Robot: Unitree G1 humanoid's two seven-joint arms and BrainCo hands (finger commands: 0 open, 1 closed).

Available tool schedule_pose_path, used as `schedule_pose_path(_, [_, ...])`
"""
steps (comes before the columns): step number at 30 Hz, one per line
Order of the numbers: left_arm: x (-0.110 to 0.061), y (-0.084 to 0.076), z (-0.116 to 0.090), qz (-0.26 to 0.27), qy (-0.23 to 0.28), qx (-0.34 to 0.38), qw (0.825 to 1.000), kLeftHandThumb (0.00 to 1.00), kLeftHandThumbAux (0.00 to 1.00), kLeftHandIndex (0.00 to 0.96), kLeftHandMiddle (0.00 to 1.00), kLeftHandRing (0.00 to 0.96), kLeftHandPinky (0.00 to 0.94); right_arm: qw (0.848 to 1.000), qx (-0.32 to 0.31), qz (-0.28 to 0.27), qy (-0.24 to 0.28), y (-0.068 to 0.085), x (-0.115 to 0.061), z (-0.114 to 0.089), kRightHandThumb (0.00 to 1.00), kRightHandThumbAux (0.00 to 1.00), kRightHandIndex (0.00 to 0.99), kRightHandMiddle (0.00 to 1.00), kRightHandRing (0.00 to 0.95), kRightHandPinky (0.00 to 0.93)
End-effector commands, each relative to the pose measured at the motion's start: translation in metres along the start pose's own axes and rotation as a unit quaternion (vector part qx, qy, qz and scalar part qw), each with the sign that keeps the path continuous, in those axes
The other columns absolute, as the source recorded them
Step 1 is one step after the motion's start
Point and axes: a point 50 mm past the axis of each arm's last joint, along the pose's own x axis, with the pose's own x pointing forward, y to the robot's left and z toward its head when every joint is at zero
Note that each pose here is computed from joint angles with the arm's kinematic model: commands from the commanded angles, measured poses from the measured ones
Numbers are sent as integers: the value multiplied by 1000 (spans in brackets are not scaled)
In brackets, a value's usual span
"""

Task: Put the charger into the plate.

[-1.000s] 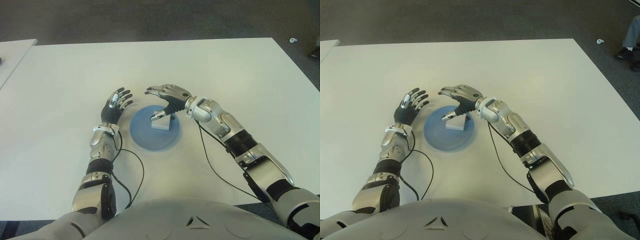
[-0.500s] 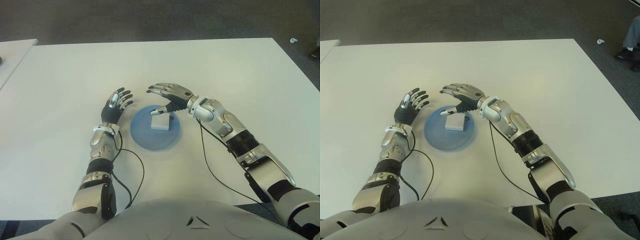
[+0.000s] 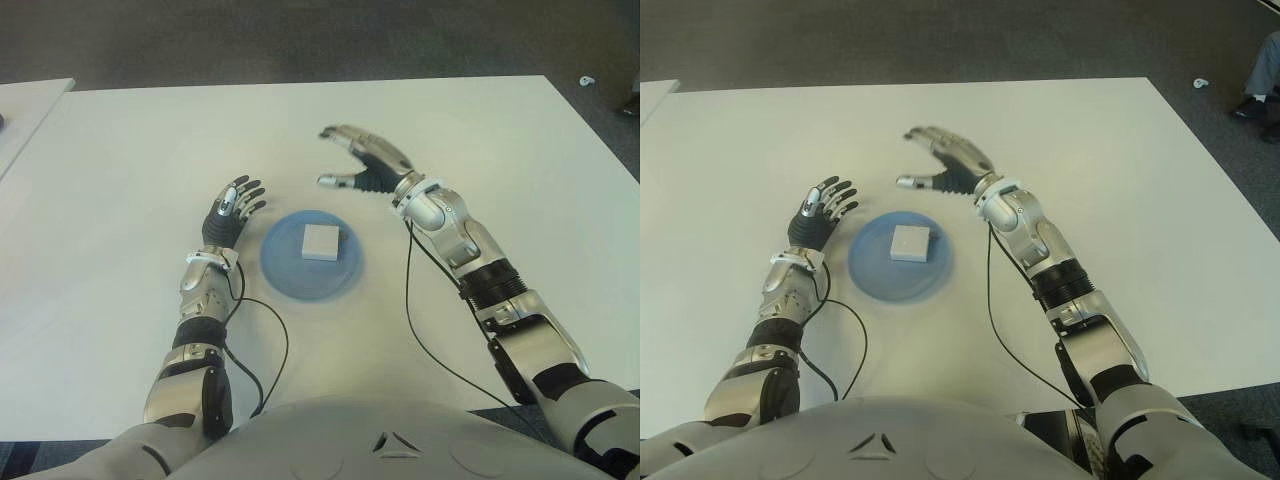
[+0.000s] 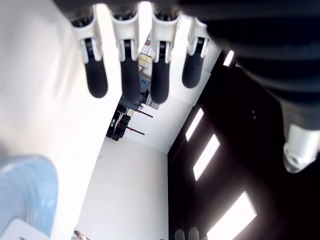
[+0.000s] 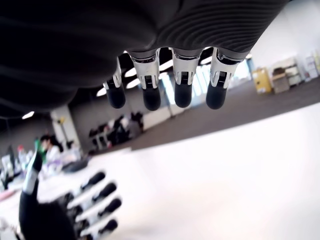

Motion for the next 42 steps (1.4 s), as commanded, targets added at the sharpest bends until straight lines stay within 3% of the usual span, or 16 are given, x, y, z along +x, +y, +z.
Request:
schedule_pose_path(1, [-14, 5, -22, 16, 48, -19, 999, 25, 517, 232, 273, 275, 300, 985, 111, -96, 92, 7, -14, -30, 265, 245, 0, 0, 0, 5])
schedule_pose_path(5, [-13, 5, -22, 13, 48, -18, 999, 24, 513, 234, 276, 279, 305, 969, 171, -130, 124, 12, -22, -40, 240, 316, 0, 0, 0, 25])
schedule_pose_path(11, [-13, 6, -22, 8, 52, -19, 998, 23, 509, 234, 276, 280, 309, 923, 296, -170, 176, 24, -44, -56, 205, 476, 0, 0, 0, 12])
schedule_pose_path(14, [-13, 6, -22, 8, 54, -20, 998, 21, 508, 237, 282, 285, 317, 905, 336, -178, 193, 30, -50, -63, 188, 544, 9, 3, 0, 4])
schedule_pose_path(19, [-13, 7, -23, 11, 59, -25, 998, 14, 510, 236, 282, 287, 316, 860, 412, -190, 234, 52, -64, -78, 142, 653, 24, 16, 0, 0])
schedule_pose_path(22, [-13, 7, -22, 11, 58, -24, 998, 10, 511, 237, 282, 287, 319, 845, 439, -196, 237, 58, -67, -80, 105, 701, 29, 27, 0, 6])
schedule_pose_path(27, [-13, 8, -21, 11, 57, -20, 998, 11, 505, 244, 288, 291, 320, 835, 458, -197, 234, 67, -71, -77, 65, 737, 33, 35, 1, 13])
schedule_pose_path(42, [-13, 9, -20, 12, 57, -15, 998, 12, 499, 244, 303, 302, 324, 831, 462, -171, 257, 85, -83, -79, 4, 740, 26, 39, 9, 17])
